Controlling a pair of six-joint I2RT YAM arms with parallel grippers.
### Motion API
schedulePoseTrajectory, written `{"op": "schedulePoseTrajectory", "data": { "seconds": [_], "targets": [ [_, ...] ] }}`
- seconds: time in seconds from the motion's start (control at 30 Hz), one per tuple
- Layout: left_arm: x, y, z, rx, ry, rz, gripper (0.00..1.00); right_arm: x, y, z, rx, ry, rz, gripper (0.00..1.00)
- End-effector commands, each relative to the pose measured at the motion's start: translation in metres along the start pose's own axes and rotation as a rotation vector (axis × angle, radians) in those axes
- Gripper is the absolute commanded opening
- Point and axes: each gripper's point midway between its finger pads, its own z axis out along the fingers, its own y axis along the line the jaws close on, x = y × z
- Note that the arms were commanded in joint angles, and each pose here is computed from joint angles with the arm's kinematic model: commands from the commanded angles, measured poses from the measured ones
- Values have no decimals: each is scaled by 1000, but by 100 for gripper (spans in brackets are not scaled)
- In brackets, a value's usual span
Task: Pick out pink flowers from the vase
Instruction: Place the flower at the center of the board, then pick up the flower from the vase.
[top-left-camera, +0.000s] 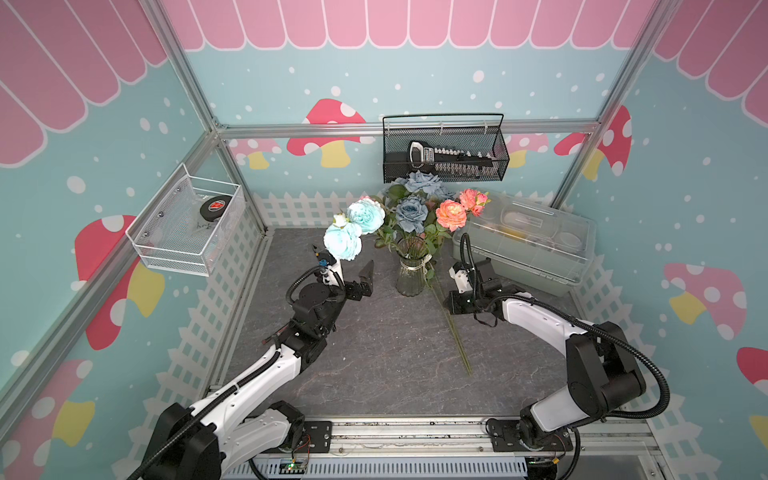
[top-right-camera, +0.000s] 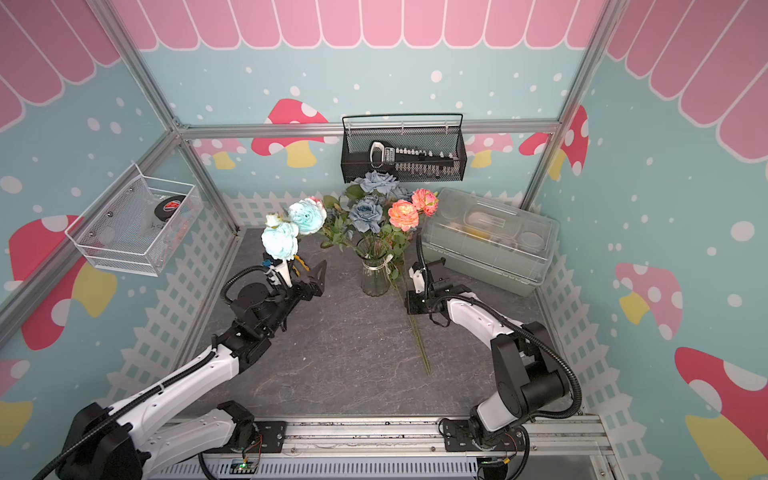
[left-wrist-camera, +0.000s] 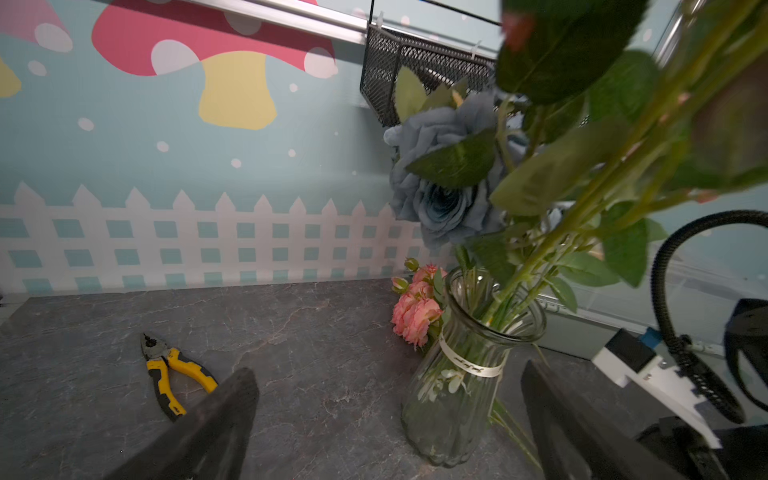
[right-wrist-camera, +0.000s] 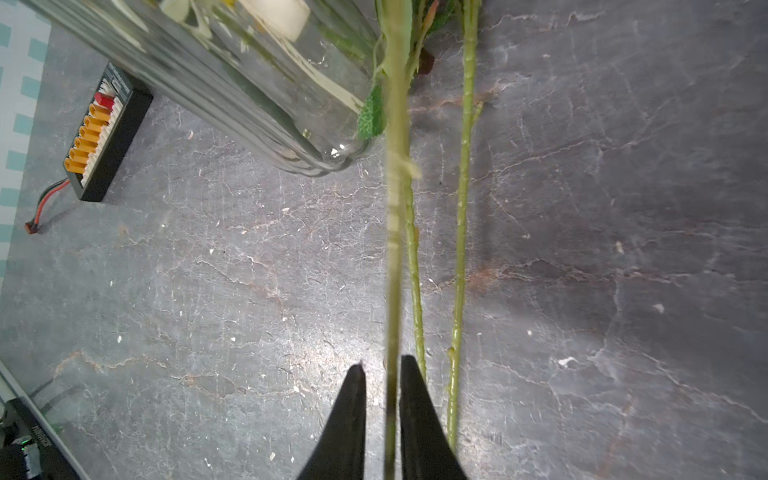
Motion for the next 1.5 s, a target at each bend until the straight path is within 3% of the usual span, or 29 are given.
{"op": "schedulePoseTrajectory", "data": {
  "seconds": [0.0, 0.07, 0.23, 0.4, 0.57, 0.63, 0.67, 1.23, 1.3, 1.47],
  "targets": [
    [-36, -11, 4, 193, -180, 7, 98, -6, 6, -7, -16, -19, -24, 38],
    [-34, -17, 13, 294, -161, 23, 98, -6, 7, -9, -16, -27, -25, 43],
    [-24, -46, 29, 564, -116, 98, 95, -8, 10, -19, -25, -58, -31, 47],
    [-19, -37, 52, 589, -127, 65, 90, -16, 16, -34, -35, -105, -44, 48],
    [-24, -41, 63, 693, -165, 20, 75, -24, 24, -50, -49, -152, -61, 48],
    [-21, -44, 68, 725, -155, 38, 61, -25, 25, -55, -47, -159, -65, 48],
    [-20, -44, 70, 732, -148, 40, 60, -25, 25, -57, -44, -161, -67, 48],
    [-15, -70, 77, 848, -193, 50, 50, -19, 23, -70, -22, -167, -69, 48],
    [-13, -75, 78, 852, -189, 51, 49, -19, 24, -72, -20, -170, -70, 52],
    [-11, -89, 82, 887, -178, 46, 42, -19, 20, -78, 10, -177, -74, 73]
  ]
}}
